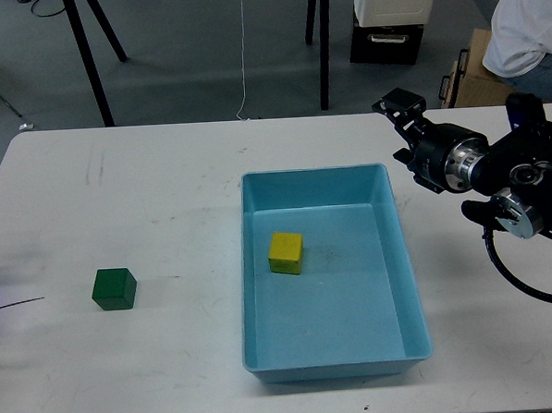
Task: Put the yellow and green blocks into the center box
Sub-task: 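Withdraw the right gripper from the tray back beside the table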
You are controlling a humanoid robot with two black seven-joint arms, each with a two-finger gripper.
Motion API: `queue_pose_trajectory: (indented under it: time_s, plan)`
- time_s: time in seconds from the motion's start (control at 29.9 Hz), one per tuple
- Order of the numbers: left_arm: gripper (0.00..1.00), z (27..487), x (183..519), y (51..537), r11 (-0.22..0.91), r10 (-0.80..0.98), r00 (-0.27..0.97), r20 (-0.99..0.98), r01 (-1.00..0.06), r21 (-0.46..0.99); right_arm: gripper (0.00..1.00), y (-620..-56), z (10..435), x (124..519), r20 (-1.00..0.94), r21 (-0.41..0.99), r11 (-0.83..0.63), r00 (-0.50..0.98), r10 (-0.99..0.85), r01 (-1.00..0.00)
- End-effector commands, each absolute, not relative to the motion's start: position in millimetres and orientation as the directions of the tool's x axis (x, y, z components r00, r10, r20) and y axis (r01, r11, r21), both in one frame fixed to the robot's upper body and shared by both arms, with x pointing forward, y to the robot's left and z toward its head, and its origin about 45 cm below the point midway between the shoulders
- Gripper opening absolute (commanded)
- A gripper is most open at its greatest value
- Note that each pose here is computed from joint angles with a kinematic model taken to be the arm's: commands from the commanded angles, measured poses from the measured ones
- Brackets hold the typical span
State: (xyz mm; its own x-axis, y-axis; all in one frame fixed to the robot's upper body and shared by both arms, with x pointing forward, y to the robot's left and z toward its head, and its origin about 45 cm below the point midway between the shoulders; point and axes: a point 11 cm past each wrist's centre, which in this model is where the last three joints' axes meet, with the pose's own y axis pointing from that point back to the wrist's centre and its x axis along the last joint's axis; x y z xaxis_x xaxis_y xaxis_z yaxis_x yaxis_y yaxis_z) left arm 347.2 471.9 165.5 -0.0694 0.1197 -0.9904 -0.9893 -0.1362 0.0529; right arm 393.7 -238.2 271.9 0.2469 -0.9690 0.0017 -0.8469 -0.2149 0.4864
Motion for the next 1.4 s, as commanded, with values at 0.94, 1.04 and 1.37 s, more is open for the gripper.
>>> queue_pose_trajectory:
  time_s: [0.94, 1.04, 1.37]
  plan:
    - [1.0, 163.8, 345.5, 473.8, -0.141, 0.123, -0.068, -0.99, -0.989, 0.051, 0.96, -545.9, 343.7, 355.9, -0.617, 0.358, 0.081, -0.301, -0.727, -0.93]
    - [1.0, 162.5, 345.4, 473.0, -0.141, 0.119, -0.071, -0.99, -0.989, 0.054, 0.96, -560.7, 327.3, 342.1, -0.634, 0.233, 0.06, -0.198, -0.748, -0.971]
    - [1.0, 159.6, 343.8, 475.4, -0.147, 0.119, -0.081, -0.99, -0.987, 0.063, 0.97, -549.9, 218.7, 280.3, -0.721, 0.251, 0.034, -0.21, -0.66, -0.967]
